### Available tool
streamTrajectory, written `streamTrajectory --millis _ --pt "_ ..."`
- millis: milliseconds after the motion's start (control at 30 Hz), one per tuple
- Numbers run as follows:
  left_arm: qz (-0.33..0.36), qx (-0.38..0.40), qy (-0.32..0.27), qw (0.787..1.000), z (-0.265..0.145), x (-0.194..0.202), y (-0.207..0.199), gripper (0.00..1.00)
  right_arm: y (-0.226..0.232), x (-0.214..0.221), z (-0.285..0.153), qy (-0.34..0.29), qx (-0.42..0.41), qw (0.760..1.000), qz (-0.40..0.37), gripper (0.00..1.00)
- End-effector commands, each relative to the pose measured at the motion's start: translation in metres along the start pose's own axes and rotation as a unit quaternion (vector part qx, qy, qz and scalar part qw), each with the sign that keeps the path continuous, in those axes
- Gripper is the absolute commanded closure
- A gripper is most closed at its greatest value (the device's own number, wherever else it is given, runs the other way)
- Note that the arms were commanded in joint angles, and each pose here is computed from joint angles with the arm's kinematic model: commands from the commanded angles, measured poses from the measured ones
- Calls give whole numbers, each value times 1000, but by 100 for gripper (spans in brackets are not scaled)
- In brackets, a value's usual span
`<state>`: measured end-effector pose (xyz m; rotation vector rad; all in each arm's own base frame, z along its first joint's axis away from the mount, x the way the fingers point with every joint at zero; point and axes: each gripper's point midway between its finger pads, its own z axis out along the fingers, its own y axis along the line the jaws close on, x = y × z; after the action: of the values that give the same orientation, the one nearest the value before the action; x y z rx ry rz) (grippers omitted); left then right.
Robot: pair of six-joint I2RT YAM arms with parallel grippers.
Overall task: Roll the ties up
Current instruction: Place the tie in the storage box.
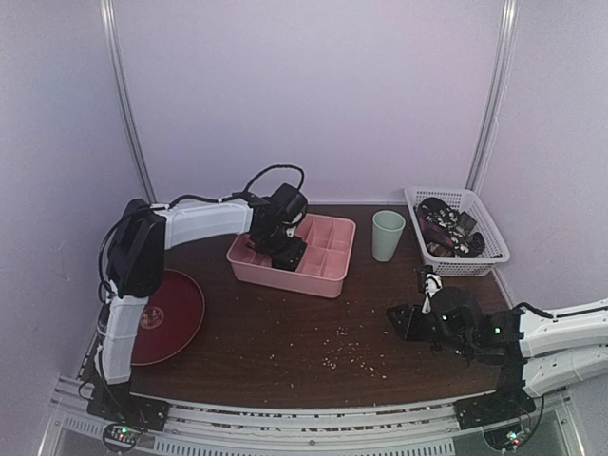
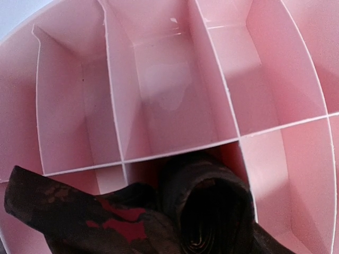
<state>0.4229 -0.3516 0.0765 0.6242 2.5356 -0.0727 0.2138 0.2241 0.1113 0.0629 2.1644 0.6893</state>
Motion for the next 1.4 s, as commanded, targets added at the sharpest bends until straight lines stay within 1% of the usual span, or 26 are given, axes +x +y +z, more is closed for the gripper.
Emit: streamTrajectory --millis 0,200,433,533,867,1067,1167,1267,1333,1367 --pt "8 12 -45 999 -31 -30 -4 22 -3 -2 1 -8 6 1000 -1 73" --pt "11 12 -61 998 -37 -44 1 22 -2 -2 1 -7 6 1000 -1 73" --pt "15 29 -62 998 -39 -46 -4 21 0 -4 2 -8 6 1000 -5 73" --pt "16 24 -62 998 -41 -47 -2 22 1 -4 3 -7 7 1000 -7 73" --pt "27 -18 -108 994 -73 -73 17 22 2 -2 5 -2 8 1000 -8 73" --pt "24 -27 -120 992 -91 -78 24 23 2 -1 6 -1 8 1000 -7 73" --pt "18 -31 -118 992 -100 -76 29 27 1 0 7 0 9 1000 -8 73" --pt "10 -38 -110 993 -104 -65 35 29 2 0 8 1 8 1000 -8 73" --pt "-1 -45 -101 994 -104 -57 41 42 3 0 8 0 7 1000 -7 73" --pt "-7 -45 -97 994 -104 -53 44 52 3 0 8 0 6 1000 -7 73"
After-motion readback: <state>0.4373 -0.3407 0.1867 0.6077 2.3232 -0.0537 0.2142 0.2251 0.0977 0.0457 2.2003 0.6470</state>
